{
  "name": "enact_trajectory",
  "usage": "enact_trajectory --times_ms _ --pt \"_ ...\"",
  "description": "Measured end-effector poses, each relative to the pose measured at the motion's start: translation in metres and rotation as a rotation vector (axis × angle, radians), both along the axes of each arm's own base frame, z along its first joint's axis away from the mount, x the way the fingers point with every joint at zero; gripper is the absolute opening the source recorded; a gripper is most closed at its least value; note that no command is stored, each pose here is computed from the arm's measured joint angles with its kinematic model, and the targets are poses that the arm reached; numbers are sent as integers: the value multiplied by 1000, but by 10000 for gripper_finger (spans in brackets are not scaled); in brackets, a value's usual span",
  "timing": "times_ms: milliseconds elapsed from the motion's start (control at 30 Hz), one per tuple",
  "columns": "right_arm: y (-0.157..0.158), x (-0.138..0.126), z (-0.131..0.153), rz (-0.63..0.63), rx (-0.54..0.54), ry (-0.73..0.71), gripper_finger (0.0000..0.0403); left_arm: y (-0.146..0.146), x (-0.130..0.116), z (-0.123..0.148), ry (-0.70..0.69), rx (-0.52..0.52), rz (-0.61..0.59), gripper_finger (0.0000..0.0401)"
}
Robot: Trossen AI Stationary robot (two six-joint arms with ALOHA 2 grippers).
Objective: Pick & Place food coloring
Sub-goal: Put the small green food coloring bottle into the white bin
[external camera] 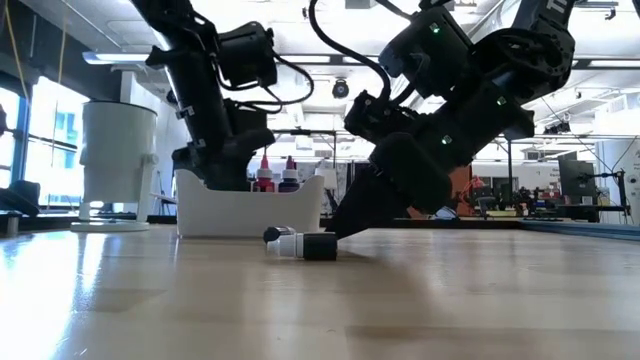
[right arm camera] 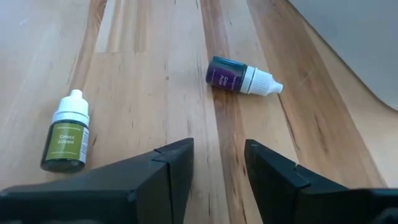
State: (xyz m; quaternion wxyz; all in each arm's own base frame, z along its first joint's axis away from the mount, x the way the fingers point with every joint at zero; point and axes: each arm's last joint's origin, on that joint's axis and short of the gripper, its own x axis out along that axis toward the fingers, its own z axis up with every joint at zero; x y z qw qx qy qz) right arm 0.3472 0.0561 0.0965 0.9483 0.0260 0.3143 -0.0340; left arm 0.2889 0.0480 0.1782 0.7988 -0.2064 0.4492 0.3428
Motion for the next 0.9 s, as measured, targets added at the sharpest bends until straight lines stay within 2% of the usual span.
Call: enact_trajectory --times_ms 167,267,400,500,633,800,900 --pt "0 1 1 5 8 -13 158 -1 0 0 -3 -9 -18 88" --pt "2 5 7 11 49 -86 171 -2 0 0 -10 -23 -8 88" --pt "6 12 22 96 127 -247 178 -2 1 0 -13 -37 -16 88" --pt "10 14 29 187 182 -309 179 -2 1 0 -3 -25 -42 88" --pt "18 11 26 221 194 -268 179 -2 1 0 23 -5 -104 88" --pt "29 5 17 189 118 -185 179 -2 1 0 33 -1 -140 90" --pt "33 3 15 182 101 -158 179 -2 1 0 32 7 -137 104"
